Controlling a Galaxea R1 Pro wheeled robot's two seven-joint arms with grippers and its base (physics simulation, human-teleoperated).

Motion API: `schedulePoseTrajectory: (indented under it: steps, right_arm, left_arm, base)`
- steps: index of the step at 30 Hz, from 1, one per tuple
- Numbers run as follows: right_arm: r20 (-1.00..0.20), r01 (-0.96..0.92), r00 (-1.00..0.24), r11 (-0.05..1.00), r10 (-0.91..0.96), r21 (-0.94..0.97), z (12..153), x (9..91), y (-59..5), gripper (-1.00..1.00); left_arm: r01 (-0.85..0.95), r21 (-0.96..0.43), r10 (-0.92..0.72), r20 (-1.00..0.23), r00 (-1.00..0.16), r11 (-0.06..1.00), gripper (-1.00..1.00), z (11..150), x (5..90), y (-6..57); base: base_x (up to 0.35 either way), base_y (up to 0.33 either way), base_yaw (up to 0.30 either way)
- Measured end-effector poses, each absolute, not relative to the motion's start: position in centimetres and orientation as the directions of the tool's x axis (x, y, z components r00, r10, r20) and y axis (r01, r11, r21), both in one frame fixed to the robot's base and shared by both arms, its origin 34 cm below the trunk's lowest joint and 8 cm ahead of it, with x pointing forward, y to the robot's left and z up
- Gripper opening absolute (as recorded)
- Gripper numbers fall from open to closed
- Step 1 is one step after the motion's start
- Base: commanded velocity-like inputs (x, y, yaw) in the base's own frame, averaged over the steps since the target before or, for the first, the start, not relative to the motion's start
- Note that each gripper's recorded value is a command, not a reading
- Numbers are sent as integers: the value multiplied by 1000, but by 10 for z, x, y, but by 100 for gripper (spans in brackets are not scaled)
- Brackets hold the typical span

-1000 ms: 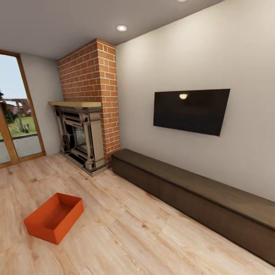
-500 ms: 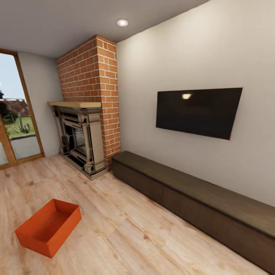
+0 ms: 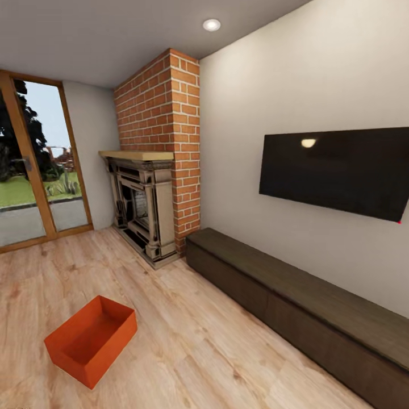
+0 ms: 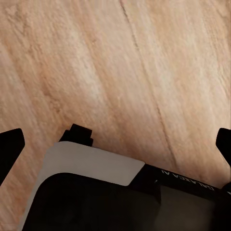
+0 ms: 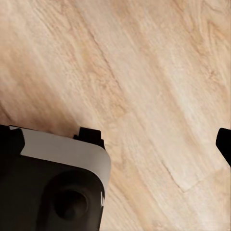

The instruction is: Move the two storage containers from the living room to the garage. In the garage, place one container on the floor and stack the other container on top of it (either order is fine).

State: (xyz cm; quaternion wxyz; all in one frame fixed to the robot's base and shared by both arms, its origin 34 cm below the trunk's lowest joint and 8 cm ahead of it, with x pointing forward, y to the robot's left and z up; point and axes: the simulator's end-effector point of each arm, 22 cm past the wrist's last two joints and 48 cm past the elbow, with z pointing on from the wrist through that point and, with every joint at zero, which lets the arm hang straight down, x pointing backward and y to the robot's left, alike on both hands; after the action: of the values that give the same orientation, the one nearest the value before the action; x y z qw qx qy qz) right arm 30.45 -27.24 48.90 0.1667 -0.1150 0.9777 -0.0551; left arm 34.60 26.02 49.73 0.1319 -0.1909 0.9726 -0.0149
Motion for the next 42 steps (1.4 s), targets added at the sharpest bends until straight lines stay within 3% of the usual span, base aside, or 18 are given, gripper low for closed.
schedulePoseTrajectory:
  steps: [6,20,42]
  right_arm:
    - [-313,-207,-918,967,-244,-148,489,305,-274,100]
    - [-311,-208,-918,967,-245,-150,489,304,-275,100]
    - [-312,-208,-918,967,-245,-147,489,304,-273,100]
  left_arm:
    - [-367,-79,-375,-251,-892,927,100,497,346,260]
    - [-364,-80,-373,-250,-894,928,100,497,346,259]
    - [-361,-78,-368,-251,-895,929,100,497,346,260]
  base:
    - [259,0,226]
    - [48,-7,9]
    - [285,-89,36]
